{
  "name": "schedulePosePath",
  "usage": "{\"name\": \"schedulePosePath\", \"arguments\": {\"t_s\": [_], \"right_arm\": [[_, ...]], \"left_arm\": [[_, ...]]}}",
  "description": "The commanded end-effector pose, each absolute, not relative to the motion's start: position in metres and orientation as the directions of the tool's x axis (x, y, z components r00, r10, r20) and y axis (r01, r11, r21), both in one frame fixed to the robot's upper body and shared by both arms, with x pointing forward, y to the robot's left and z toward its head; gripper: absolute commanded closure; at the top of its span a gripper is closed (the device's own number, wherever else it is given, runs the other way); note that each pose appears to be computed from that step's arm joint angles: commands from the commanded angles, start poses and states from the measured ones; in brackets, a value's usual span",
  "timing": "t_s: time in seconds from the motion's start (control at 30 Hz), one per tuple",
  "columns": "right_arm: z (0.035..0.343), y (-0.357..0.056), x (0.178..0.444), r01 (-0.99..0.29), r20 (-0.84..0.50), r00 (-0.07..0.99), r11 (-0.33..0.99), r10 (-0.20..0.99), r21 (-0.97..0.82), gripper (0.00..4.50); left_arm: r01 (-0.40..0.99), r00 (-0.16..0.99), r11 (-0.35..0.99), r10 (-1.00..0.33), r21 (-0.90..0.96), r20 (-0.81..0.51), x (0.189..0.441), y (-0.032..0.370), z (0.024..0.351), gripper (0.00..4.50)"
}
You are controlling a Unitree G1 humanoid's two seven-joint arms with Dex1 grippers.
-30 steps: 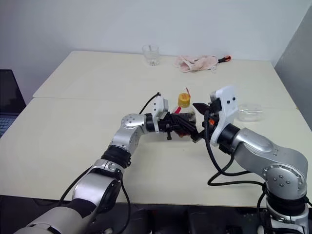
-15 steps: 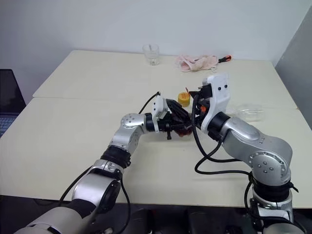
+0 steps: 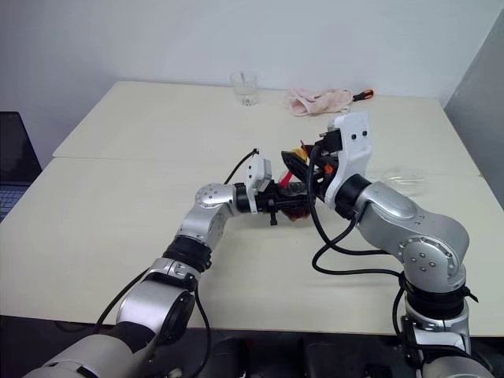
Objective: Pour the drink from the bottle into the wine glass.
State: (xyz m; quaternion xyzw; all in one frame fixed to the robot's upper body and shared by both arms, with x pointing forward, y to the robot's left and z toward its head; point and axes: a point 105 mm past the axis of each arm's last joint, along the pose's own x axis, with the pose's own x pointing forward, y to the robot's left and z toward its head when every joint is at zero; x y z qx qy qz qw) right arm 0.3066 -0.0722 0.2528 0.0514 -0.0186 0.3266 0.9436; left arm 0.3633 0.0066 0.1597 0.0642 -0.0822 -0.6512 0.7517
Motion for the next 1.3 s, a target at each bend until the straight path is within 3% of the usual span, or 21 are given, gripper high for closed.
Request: {"name": "schedulePosePath", "arguments": {"t_s": [0.03,0.2,0.43,0.63,0.77,0.87,1.0,1.17,1.23,1.3], "right_arm": [[0.262,-0.076,0.307,-0.602,0.102,0.797,0.796,0.595,0.062,3.27],[0.263,-0.079,0.306,-0.612,0.1,0.79,0.79,0.605,0.049,3.27],[0.301,-0.098,0.303,-0.756,0.217,0.633,0.653,0.743,-0.028,3.27],[0.338,-0.136,0.316,-0.71,0.39,0.66,0.702,0.642,0.046,3.28],[0.337,-0.153,0.301,-0.702,0.452,0.665,0.704,0.594,0.107,3.28],[0.303,-0.178,0.303,-0.555,0.344,0.806,0.818,0.482,0.154,3.28],[0.232,-0.222,0.305,-0.225,0.097,0.973,0.962,0.212,0.154,3.28],[0.162,-0.273,0.291,0.122,-0.055,0.992,0.957,-0.112,0.263,3.29],[0.135,-0.283,0.284,0.203,-0.134,0.975,0.96,-0.179,0.194,3.29],[0.121,-0.281,0.284,0.202,-0.173,0.969,0.969,-0.177,0.145,3.29]], "left_arm": [[0.954,0.122,0.144,-0.988,0.262,0.096,0.361,0.006,0.179,3.51],[0.955,0.122,0.143,-0.988,0.26,0.096,0.36,0.005,0.179,3.51],[0.957,0.112,0.131,-0.99,0.257,0.088,0.36,0.003,0.178,3.52],[0.958,0.113,0.131,-0.99,0.256,0.082,0.359,0.003,0.175,3.52],[0.961,0.106,0.122,-0.991,0.248,0.077,0.358,0.002,0.172,3.52],[0.961,0.103,0.119,-0.992,0.248,0.075,0.358,0.001,0.172,3.52],[0.962,0.102,0.117,-0.992,0.248,0.072,0.359,0.002,0.172,3.52],[0.963,0.091,0.106,-0.993,0.246,0.069,0.358,0.0,0.172,3.52],[0.964,0.084,0.098,-0.994,0.246,0.068,0.357,-0.001,0.173,3.52],[0.965,0.078,0.093,-0.995,0.247,0.067,0.357,-0.002,0.173,3.52]]}}
